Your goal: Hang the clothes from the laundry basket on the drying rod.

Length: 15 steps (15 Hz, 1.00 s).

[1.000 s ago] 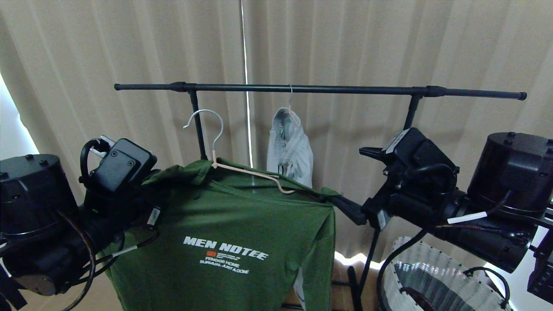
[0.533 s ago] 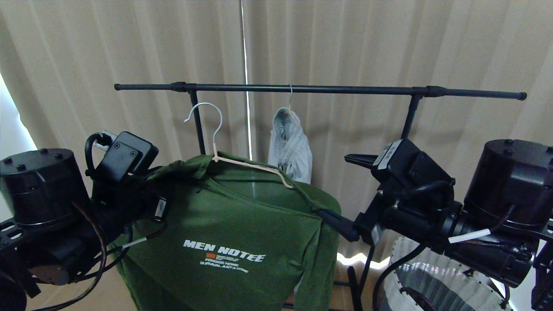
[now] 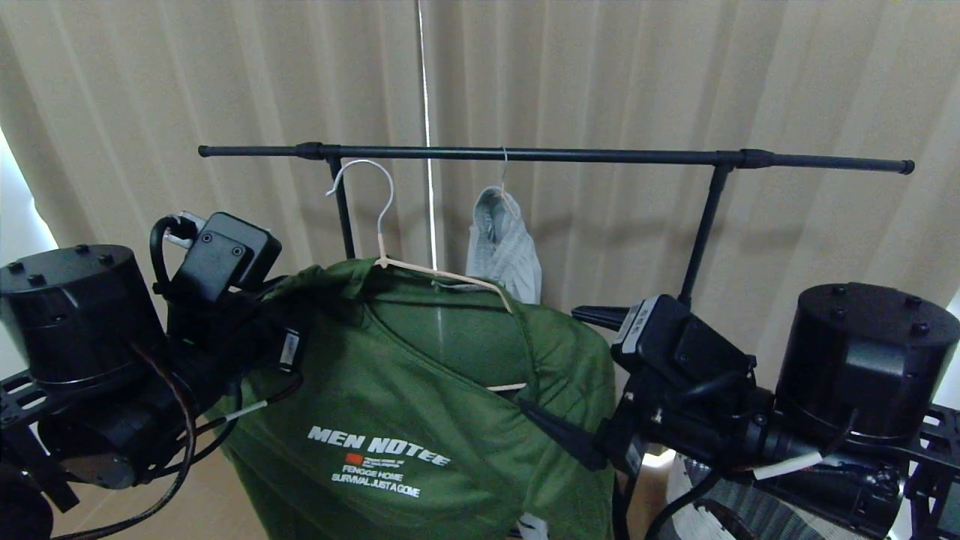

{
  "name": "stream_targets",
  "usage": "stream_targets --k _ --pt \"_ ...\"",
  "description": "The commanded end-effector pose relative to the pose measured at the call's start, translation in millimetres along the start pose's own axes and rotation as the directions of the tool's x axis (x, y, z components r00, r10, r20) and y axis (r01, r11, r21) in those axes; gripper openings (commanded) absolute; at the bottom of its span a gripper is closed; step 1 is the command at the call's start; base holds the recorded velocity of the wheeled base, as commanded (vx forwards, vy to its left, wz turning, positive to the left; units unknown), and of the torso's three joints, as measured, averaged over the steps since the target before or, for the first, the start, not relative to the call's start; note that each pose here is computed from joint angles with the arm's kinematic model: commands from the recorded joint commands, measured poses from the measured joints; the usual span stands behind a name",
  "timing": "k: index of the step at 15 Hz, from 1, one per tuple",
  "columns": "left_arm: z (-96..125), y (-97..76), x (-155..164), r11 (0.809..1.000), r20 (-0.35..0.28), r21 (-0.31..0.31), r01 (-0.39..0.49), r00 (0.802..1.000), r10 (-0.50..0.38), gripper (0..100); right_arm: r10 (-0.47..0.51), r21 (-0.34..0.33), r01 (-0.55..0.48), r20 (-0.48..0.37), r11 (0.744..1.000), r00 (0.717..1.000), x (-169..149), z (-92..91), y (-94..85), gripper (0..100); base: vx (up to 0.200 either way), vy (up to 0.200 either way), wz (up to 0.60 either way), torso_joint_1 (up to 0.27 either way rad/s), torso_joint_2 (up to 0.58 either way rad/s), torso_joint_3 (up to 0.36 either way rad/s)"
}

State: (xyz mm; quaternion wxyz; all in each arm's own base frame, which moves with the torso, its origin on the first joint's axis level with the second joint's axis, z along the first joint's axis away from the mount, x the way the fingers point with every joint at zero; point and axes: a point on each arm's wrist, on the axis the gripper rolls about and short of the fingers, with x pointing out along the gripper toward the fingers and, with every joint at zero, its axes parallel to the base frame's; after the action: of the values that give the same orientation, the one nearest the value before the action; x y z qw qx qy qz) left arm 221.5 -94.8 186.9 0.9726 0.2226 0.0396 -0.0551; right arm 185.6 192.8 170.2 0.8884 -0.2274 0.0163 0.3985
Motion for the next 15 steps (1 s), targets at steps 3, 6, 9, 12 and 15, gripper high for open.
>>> stream_targets --k 3,6,9,12,15 --pt "3.7 -0.5 0.4 1.000 0.012 -0.002 0.000 1.000 0.000 0 0.017 -0.002 -0.017 -0.008 1.000 1.000 -4.3 -3.3 5.0 100 0.000 0.000 0.00 0.000 0.00 0.000" --pt "-2.6 -5.6 -4.6 0.999 -0.002 0.009 0.031 1.000 -0.031 0 0.005 -0.003 -0.005 0.012 1.000 1.000 -3.9 2.3 2.5 100 0.000 0.000 0.00 0.000 0.00 0.000" --pt "-6.6 -23.9 -17.1 0.993 0.002 0.034 0.114 0.993 -0.114 0 -0.030 -0.004 0.030 0.065 1.000 0.997 9.0 21.7 -7.1 100 0.000 0.000 0.00 0.000 0.00 0.000" --pt "-3.4 -30.0 -19.8 0.990 0.017 0.045 0.136 0.990 -0.137 0 -0.033 -0.004 0.033 0.056 0.999 0.998 24.6 22.0 -7.2 100 0.000 0.000 0.00 0.000 0.00 0.000" --pt "-2.2 -30.1 -21.0 0.990 0.030 0.041 0.136 0.990 -0.137 0 -0.068 -0.002 0.068 0.019 0.998 0.997 40.5 17.0 -7.9 100 0.000 0.000 0.00 0.000 0.00 0.000"
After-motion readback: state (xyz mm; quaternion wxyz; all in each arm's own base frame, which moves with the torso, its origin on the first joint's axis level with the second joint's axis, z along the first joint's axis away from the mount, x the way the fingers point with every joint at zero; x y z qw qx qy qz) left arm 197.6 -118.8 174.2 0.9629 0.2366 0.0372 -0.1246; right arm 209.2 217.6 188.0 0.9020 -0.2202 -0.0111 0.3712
